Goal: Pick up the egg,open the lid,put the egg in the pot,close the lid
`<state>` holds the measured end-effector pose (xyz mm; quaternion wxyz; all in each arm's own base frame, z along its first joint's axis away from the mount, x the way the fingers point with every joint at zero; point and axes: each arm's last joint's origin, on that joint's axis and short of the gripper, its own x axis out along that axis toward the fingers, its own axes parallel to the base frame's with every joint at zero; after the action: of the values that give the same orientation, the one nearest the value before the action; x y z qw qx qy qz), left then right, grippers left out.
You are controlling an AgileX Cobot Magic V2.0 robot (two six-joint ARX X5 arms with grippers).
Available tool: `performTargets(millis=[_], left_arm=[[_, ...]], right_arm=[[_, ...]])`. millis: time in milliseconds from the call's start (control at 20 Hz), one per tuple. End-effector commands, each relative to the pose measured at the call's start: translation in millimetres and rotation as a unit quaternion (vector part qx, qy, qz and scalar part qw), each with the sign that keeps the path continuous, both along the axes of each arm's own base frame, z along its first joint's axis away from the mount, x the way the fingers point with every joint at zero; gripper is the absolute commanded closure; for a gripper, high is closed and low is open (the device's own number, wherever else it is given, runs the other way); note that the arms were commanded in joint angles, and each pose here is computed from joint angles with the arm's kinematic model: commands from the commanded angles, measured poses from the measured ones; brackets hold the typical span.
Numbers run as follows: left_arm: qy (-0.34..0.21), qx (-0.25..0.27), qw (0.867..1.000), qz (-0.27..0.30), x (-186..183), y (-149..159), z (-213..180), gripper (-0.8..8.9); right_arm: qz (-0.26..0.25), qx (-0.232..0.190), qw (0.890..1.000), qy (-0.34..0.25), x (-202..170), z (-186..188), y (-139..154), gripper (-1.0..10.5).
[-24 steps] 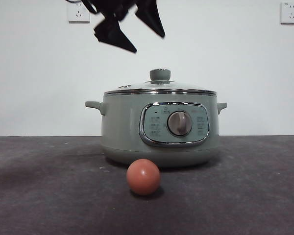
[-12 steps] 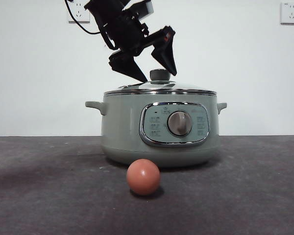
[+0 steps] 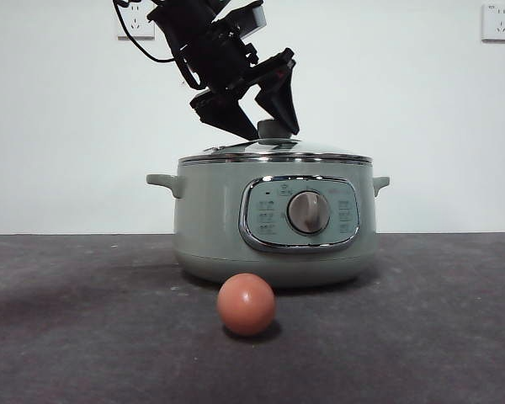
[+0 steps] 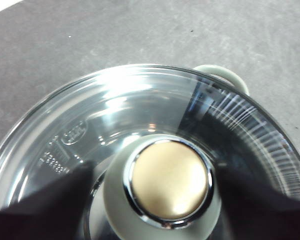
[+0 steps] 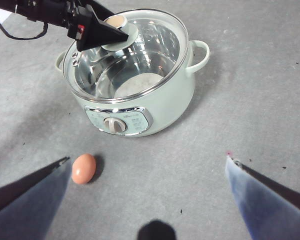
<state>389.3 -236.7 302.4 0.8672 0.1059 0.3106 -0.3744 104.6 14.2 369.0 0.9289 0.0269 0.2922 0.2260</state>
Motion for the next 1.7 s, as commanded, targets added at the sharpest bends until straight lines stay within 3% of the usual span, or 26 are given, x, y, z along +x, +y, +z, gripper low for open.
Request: performTargets(millis=[50,300,650,1200,1700], left_arm=[[0.008,0.004,1.000,-0.004,1.5,-3.5,-6.6,6.18],[0.010,0.004,1.000,-0.004,1.3,-3.4,-6.9,8.27],[-0.009,-0.007,1.000,-0.003,0.9,-2.5,8.5,8.22],[-0.058,-0.034,0.998,-0.002,-11.4,5.8,86.6,8.21],[-0.138,-0.068,0.987,0.045,-83.3,86.6,195.6,8.20]], right_arm=[[0.002,0.001,1.000,-0.004,-0.3,1.2,0.1,3.8],[0.002,0.001,1.000,-0.001,1.2,0.8,0.2,3.8],[0.002,0.001,1.000,0.006,4.9,-0.5,0.2,3.8],[0.002,0.001,1.000,0.027,16.8,-4.5,0.5,3.8],[0.046,0.037,0.996,0.066,49.9,-13.5,12.3,3.8]])
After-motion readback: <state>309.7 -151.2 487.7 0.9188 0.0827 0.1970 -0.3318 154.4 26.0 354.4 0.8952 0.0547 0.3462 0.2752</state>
